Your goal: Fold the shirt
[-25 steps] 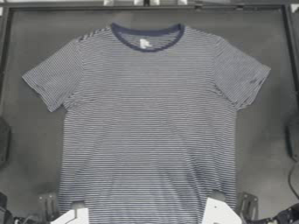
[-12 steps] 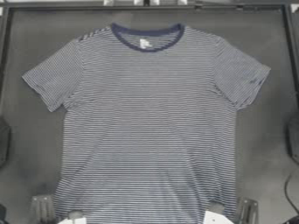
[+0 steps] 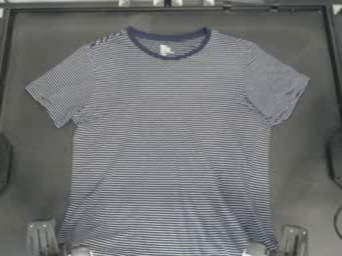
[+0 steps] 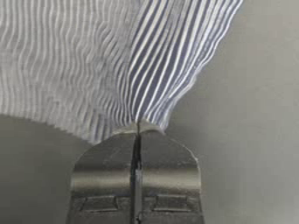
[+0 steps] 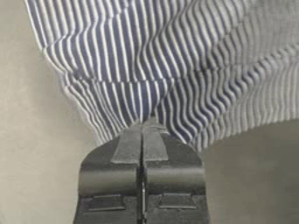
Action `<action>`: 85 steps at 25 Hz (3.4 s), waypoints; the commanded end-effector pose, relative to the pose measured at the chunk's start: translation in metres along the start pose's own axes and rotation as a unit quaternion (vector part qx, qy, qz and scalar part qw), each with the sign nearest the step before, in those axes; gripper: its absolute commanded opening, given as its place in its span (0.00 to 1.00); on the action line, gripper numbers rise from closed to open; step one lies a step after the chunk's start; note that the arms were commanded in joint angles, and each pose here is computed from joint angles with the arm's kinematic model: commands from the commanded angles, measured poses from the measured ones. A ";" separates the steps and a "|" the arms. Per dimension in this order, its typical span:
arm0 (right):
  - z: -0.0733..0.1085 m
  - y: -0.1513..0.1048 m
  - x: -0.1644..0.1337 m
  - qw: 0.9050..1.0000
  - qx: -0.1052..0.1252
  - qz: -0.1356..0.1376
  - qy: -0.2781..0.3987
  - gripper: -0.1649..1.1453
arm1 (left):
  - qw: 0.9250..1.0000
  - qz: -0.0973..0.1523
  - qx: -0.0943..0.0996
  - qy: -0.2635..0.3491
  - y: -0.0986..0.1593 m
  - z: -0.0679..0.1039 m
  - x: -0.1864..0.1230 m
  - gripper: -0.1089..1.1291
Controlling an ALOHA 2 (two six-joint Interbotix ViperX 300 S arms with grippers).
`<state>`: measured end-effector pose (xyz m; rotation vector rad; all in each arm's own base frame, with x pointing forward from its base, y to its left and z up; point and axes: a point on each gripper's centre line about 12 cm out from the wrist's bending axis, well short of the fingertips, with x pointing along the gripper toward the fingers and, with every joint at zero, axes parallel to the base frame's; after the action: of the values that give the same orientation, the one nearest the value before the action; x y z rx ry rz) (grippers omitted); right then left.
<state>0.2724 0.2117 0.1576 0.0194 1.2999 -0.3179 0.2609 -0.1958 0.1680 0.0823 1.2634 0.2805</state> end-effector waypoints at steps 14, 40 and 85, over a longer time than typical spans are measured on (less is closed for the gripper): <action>0.047 -0.102 -0.074 0.995 -0.023 -0.076 -0.053 0.18 | 0.994 0.080 -0.021 -0.071 0.106 0.028 -0.078 0.12; 0.078 -0.303 -0.060 0.982 0.055 -0.172 -0.060 0.18 | 0.979 0.167 -0.079 -0.087 0.302 0.040 -0.061 0.12; 0.061 -0.453 0.088 0.975 0.144 -0.162 -0.055 0.19 | 0.980 0.165 -0.109 0.018 0.434 0.035 0.113 0.21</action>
<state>0.2396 -0.2507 0.1583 0.0428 1.1629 -0.7711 0.2523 0.2512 0.1587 0.0913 1.2717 0.6953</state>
